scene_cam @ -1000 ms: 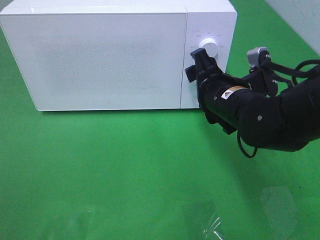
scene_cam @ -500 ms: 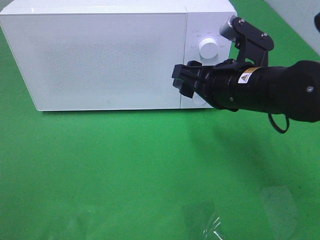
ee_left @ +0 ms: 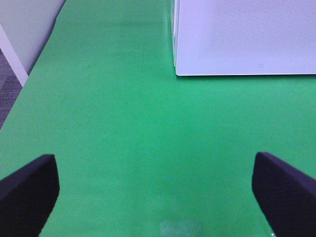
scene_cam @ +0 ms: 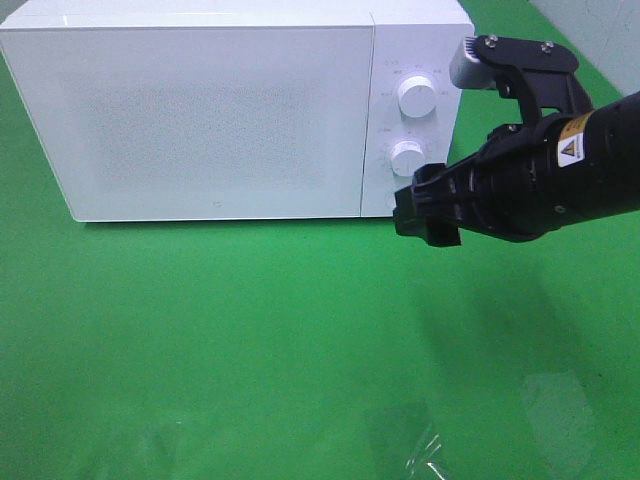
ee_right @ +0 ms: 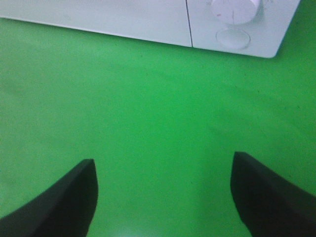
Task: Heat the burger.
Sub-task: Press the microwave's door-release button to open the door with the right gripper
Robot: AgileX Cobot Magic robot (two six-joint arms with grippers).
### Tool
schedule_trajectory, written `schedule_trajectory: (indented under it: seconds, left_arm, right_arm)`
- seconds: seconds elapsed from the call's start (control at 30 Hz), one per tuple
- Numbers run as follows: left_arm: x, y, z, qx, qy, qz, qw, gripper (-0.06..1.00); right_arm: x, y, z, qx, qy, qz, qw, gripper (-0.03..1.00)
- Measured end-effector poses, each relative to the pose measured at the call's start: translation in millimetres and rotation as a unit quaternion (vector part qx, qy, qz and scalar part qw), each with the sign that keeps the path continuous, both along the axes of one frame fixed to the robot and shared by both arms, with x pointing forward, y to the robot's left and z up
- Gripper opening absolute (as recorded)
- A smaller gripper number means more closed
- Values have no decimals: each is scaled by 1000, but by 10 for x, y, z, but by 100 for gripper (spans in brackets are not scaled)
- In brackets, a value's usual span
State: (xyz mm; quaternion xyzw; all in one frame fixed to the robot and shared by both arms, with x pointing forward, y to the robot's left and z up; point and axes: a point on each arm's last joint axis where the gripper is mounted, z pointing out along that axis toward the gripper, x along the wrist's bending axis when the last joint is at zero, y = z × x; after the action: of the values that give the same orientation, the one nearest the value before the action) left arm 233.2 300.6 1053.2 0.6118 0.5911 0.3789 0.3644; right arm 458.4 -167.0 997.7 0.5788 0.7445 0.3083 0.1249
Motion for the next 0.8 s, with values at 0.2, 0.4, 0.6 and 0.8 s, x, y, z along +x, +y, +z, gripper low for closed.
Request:
schedule_trajectory:
  seconds: [0.2, 0.4, 0.6, 0.8]
  left_arm:
    - [0, 0, 0, 0, 0, 0, 1000, 98]
    - [0, 0, 0, 0, 0, 0, 1000, 98]
    - [0, 0, 0, 0, 0, 0, 1000, 98]
    - [0, 0, 0, 0, 0, 0, 1000, 98]
  right_arm:
    - [-242, -159, 182, -36, 32, 9, 999, 71]
    - [-414, -275, 334, -57, 30, 27, 998, 71]
    - [-604, -420, 511, -71, 12, 30, 997, 72]
    - [-874, -631, 730, -73, -41, 26, 996, 73]
